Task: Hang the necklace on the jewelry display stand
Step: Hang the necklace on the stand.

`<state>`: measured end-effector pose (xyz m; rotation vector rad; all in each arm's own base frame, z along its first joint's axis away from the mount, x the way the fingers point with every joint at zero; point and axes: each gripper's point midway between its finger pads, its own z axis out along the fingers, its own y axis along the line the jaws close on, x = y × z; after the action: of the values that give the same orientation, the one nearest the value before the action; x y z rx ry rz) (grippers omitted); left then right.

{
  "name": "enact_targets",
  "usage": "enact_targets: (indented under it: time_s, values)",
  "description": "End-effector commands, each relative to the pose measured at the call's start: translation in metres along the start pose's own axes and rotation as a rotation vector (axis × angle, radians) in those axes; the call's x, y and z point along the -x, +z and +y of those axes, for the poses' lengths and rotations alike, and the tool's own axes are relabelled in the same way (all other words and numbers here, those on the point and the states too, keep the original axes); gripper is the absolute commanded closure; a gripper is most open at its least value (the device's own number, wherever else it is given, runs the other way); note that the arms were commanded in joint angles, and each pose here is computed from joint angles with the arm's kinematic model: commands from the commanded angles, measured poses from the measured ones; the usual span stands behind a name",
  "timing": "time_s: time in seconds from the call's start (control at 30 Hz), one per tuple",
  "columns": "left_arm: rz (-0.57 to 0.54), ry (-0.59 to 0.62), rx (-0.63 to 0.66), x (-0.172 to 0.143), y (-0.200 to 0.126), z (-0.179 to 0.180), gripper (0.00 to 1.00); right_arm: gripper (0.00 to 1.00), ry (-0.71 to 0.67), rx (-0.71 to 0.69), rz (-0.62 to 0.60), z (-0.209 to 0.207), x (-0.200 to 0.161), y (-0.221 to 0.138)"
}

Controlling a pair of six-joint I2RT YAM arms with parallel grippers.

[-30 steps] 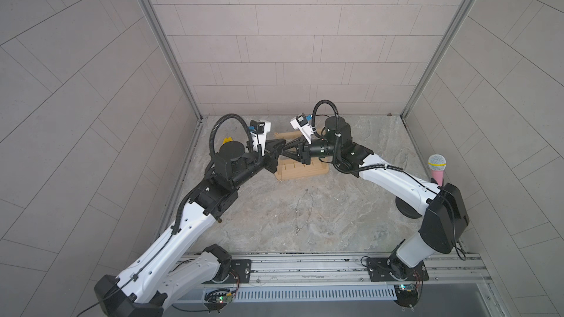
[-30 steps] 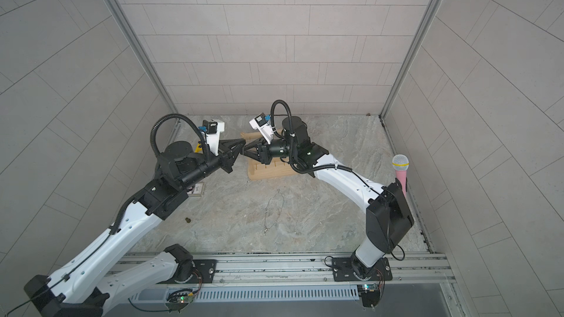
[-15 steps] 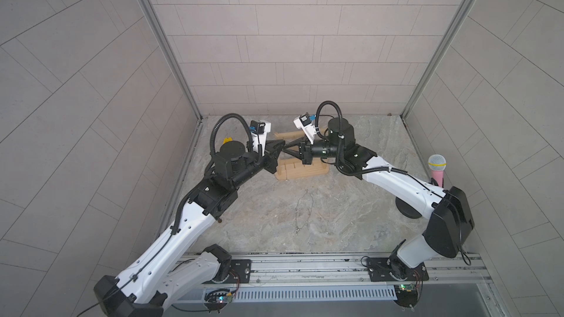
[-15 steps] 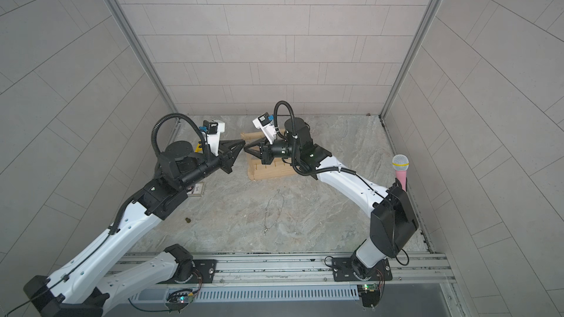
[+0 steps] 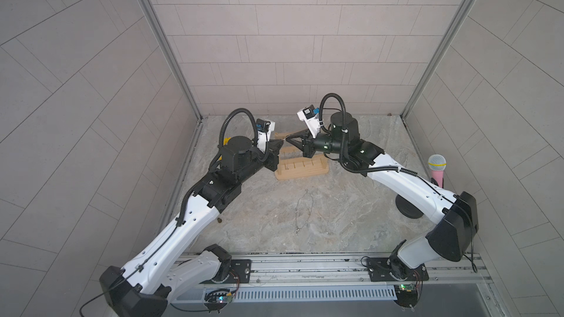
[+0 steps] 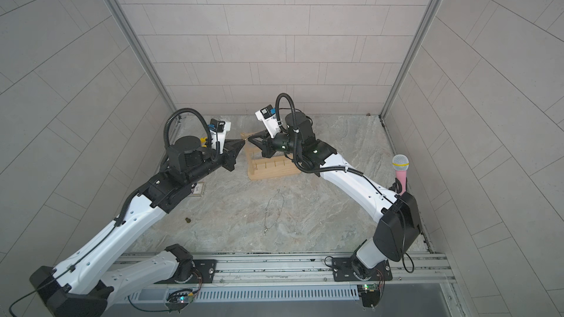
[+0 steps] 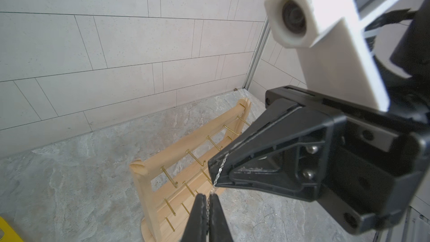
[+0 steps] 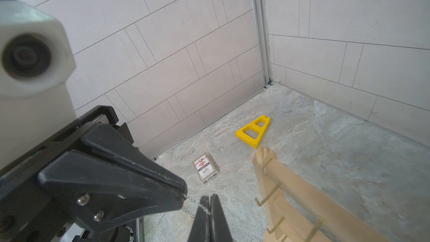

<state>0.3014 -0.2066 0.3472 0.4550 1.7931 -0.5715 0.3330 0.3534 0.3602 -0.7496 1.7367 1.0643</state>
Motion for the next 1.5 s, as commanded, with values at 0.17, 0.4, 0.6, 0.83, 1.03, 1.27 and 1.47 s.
enact_targets:
  time_s: [0.17, 0.4, 0.6, 0.83, 1.03, 1.27, 1.47]
  values:
    - [-0.02, 0.04, 0.047, 0.01, 0.005, 0.011, 1.0, 1.0, -0.026, -0.056, 0.051, -0.011, -0.008, 0.009]
    - [-0.007, 0.035, 0.074, 0.007, 0.01, 0.02, 1.0, 1.0, -0.027, -0.086, 0.067, -0.019, -0.012, 0.015]
    - [0.004, 0.033, 0.092, 0.005, 0.015, 0.026, 1.0, 1.0, -0.029, -0.104, 0.072, -0.024, -0.012, 0.019]
    - [0.017, 0.038, 0.1, 0.004, 0.023, 0.029, 1.0, 1.0, -0.033, -0.129, 0.075, -0.03, -0.011, 0.022]
    - [0.024, 0.042, 0.109, 0.004, 0.028, 0.032, 1.0, 1.0, -0.032, -0.142, 0.081, -0.034, -0.013, 0.025]
    - [0.041, 0.045, 0.127, -0.001, 0.033, 0.037, 1.0, 1.0, -0.033, -0.153, 0.091, -0.039, -0.017, 0.029]
    - [0.051, 0.043, 0.135, -0.003, 0.036, 0.041, 1.0, 1.0, -0.035, -0.164, 0.095, -0.042, -0.018, 0.031]
